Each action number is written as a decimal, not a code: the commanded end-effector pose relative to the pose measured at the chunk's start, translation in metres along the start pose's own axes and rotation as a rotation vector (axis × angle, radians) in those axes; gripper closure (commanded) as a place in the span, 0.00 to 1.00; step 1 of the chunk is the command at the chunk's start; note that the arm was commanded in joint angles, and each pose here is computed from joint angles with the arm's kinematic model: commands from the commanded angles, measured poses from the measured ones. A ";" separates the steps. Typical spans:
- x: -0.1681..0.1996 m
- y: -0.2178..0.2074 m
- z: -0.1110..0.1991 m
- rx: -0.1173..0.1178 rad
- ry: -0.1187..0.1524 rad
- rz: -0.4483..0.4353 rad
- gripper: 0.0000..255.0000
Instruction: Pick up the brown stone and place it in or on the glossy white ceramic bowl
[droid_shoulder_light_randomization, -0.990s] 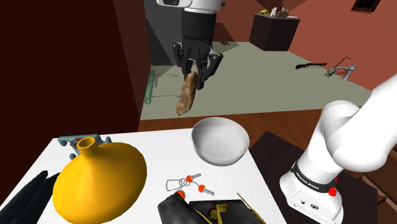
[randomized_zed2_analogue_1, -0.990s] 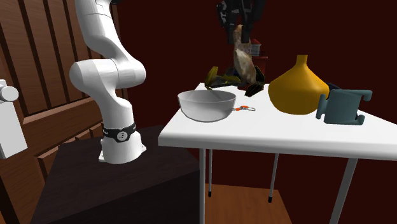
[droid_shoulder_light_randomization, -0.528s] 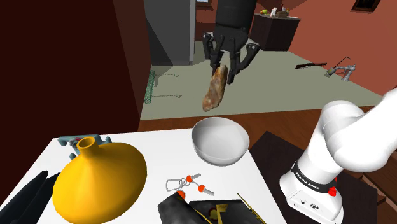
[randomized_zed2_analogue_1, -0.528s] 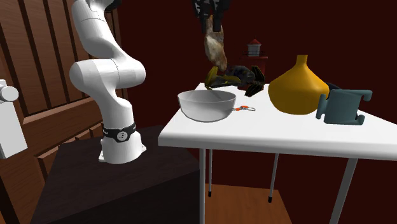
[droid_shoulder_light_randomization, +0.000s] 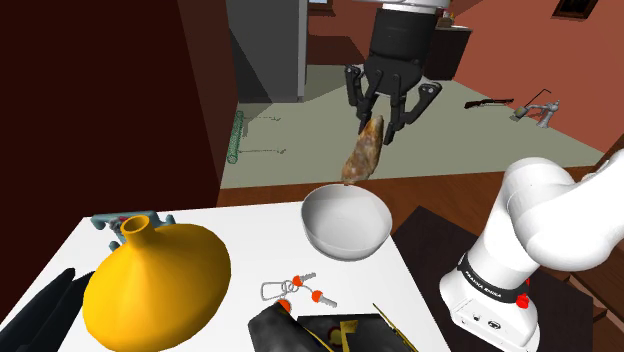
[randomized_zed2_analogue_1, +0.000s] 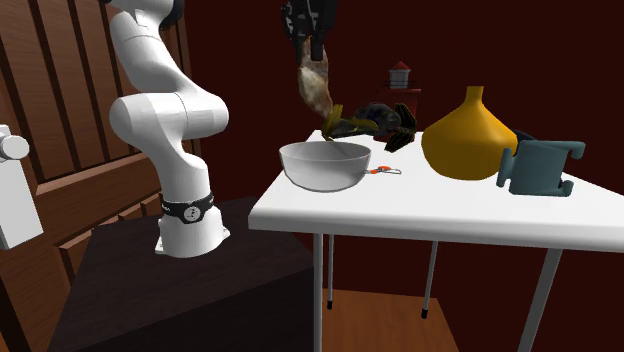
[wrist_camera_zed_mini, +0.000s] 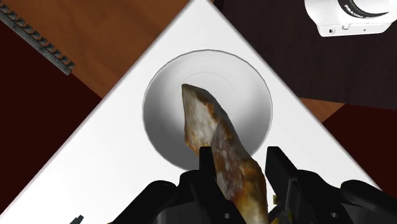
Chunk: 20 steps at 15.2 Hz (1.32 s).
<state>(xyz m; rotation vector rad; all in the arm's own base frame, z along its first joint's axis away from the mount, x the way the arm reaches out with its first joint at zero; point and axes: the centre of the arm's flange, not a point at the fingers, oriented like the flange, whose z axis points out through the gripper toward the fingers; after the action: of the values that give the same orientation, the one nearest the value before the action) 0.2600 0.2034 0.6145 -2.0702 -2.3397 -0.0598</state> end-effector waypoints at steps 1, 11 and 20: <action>0.000 0.000 0.010 -0.001 0.000 0.000 1.00; -0.002 -0.001 0.063 -0.001 0.000 0.000 1.00; -0.003 -0.002 0.082 -0.001 0.000 0.000 1.00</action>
<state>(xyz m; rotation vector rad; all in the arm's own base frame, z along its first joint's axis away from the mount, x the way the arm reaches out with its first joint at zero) 0.2597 0.2038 0.5324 -2.0704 -2.3396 -0.0600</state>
